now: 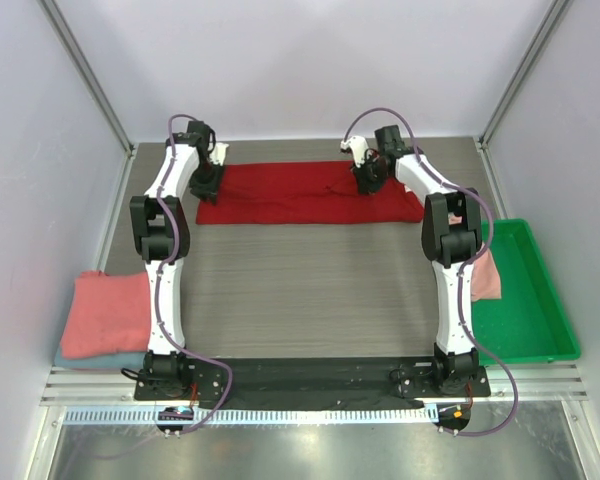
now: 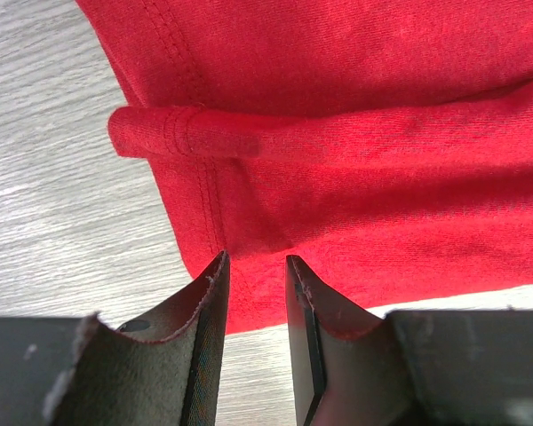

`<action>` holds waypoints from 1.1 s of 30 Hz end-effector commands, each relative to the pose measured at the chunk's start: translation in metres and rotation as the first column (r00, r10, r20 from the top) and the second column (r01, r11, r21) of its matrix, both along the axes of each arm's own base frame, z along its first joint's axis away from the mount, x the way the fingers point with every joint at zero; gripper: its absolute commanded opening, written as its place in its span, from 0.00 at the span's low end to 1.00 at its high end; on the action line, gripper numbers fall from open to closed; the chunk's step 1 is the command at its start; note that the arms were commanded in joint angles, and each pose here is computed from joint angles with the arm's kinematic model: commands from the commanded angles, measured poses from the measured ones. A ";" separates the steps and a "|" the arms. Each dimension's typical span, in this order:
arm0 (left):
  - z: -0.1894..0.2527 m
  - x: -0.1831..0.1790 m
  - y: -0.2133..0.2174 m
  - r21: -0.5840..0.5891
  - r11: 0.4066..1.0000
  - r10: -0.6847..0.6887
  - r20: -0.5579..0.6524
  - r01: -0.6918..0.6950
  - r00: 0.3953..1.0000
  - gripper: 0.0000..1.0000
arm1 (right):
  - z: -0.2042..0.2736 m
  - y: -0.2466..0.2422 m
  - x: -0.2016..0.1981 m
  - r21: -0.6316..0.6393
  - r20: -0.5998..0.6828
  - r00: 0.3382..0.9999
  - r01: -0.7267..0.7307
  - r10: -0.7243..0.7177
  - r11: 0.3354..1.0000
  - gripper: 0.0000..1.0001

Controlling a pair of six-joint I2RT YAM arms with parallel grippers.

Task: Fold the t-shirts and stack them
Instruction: Fold the tshirt

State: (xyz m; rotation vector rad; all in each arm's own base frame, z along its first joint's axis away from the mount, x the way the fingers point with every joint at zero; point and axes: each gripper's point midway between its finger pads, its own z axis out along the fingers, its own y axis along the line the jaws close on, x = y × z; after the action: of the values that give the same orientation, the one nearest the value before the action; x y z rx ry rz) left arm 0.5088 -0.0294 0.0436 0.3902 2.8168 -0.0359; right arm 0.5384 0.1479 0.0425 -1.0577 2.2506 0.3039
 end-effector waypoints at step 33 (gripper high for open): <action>0.006 -0.057 -0.016 0.127 0.781 -0.609 -0.067 0.612 0.791 0.45 | 0.129 0.023 0.012 -0.016 0.293 0.956 0.030 -0.024 0.999 0.48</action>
State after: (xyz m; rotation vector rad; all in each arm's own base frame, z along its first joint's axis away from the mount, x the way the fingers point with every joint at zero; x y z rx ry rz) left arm 0.4318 -0.0503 0.0457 1.3158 2.6455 -0.0426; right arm 0.5502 0.1718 0.1311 -1.0263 2.0867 0.1428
